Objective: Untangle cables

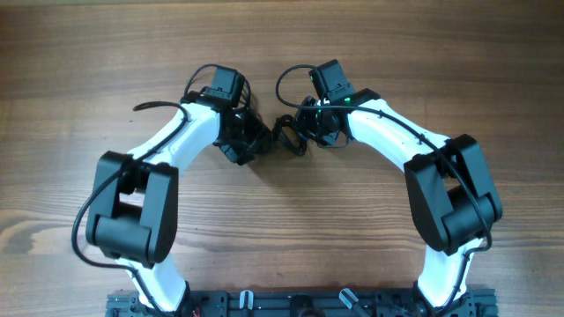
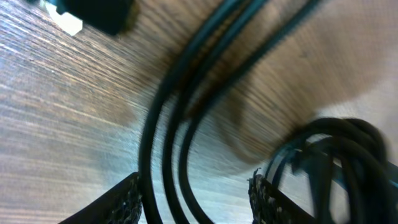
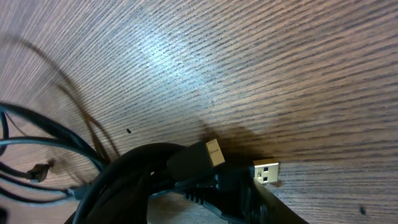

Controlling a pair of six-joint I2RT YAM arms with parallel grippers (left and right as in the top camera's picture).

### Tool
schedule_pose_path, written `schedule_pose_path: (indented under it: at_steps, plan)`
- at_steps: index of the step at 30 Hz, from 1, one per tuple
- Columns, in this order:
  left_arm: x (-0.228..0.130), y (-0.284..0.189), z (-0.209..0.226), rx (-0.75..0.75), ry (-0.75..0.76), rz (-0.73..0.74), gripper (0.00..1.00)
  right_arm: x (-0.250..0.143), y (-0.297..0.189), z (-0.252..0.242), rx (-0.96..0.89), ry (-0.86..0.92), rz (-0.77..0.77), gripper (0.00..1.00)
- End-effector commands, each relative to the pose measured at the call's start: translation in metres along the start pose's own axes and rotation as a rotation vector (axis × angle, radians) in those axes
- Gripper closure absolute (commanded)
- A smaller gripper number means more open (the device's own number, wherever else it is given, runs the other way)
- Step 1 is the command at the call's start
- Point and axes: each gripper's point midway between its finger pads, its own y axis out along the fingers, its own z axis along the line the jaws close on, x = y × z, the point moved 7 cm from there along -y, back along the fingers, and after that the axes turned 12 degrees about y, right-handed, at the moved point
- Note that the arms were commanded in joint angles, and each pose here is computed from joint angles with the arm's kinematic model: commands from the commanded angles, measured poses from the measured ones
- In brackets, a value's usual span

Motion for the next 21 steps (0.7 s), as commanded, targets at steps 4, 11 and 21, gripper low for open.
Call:
schedule_pose_path:
  at_steps: [4,11,21]
  plan:
    - [-0.001,0.011,0.009,0.058,-0.015,-0.001,0.43,0.000,0.009,-0.010,-0.047,-0.005,0.002,0.51]
    - [0.007,0.009,0.023,0.168,0.052,-0.073,0.78,0.002,0.009,-0.013,-0.066,-0.087,-0.019,0.65]
    - [0.022,-0.008,0.066,0.416,0.075,-0.140,0.89,0.006,0.008,-0.024,-0.148,-0.103,-0.071,0.96]
